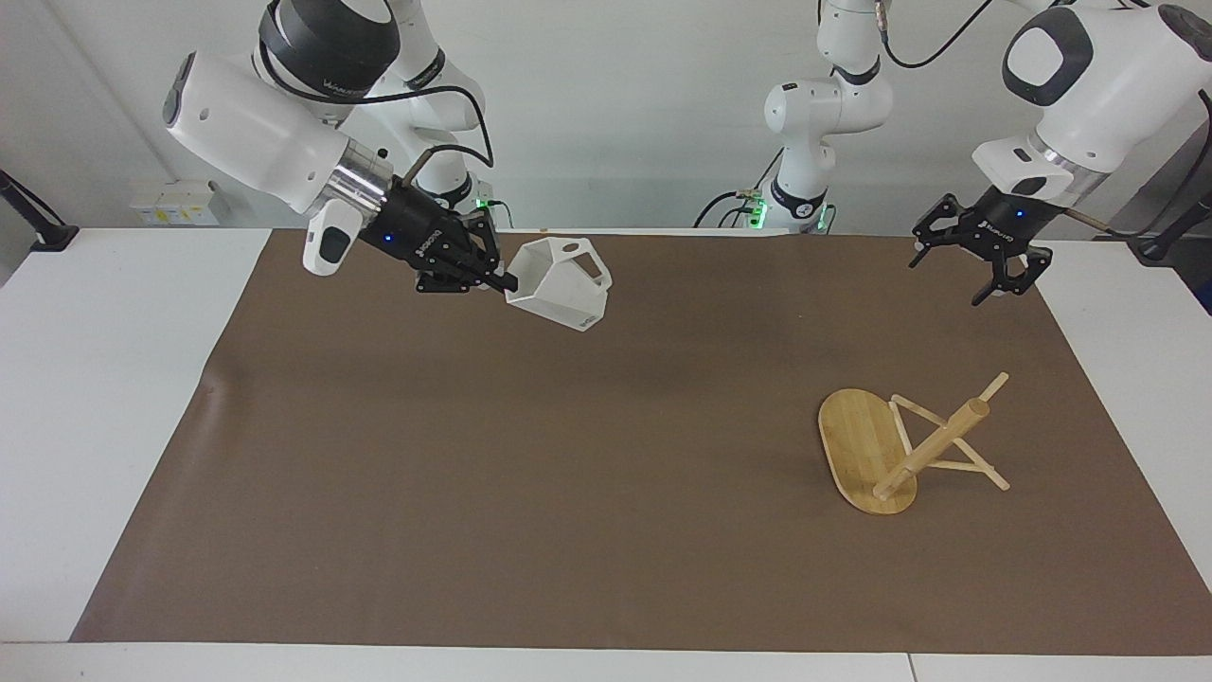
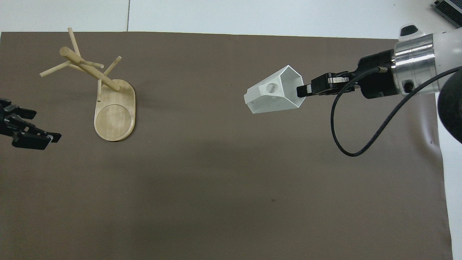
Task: Hang cup on rack
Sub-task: 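Lift the cup with the right gripper while the left gripper advances, then carry the cup toward the left gripper and grasp its rim with it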
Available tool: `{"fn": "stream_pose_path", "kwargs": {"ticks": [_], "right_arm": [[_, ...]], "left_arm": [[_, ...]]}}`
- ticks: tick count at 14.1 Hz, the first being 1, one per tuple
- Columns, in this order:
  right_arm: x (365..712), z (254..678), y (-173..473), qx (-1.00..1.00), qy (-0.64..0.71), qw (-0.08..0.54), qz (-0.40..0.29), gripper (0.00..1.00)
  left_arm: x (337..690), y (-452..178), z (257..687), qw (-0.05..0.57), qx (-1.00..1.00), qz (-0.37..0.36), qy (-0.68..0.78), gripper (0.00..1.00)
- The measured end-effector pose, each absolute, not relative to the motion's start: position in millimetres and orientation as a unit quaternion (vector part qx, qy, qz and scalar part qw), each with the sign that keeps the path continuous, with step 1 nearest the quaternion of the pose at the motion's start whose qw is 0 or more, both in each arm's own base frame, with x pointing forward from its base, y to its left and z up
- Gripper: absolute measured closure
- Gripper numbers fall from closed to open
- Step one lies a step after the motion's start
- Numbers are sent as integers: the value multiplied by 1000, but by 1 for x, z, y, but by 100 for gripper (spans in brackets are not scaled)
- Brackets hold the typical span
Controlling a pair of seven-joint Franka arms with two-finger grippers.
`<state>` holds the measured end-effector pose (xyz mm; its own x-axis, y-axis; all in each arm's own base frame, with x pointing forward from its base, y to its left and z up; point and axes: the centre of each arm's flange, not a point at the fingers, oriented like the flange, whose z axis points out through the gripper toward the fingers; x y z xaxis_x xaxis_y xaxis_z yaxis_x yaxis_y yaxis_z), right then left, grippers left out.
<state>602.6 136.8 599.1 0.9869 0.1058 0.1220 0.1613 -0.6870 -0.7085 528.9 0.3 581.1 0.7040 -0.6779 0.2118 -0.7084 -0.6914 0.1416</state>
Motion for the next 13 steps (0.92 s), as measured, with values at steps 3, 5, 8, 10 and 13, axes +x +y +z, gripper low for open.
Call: {"fn": "stream_pose_path", "kwargs": {"ticks": [3,5,8,10,13], "right_arm": [[595,602,173,-914,-76,398,-32,96],[592,603,208,-914,-56,399,-53,96],[579,599,272,-910,-21,406,-84,96],[571,592,292,-909,-13,408,-84,96],[568,588,297,-903,-3,423,-72,96]], "left_arm": [[529,-14,583,124,880,94,-448,0],[531,-32,585,118,839,115,-518,0],[532,-62,585,130,812,140,-551,0],[530,-79,582,164,804,160,-549,0],[520,-93,565,212,799,197,-527,0]]}}
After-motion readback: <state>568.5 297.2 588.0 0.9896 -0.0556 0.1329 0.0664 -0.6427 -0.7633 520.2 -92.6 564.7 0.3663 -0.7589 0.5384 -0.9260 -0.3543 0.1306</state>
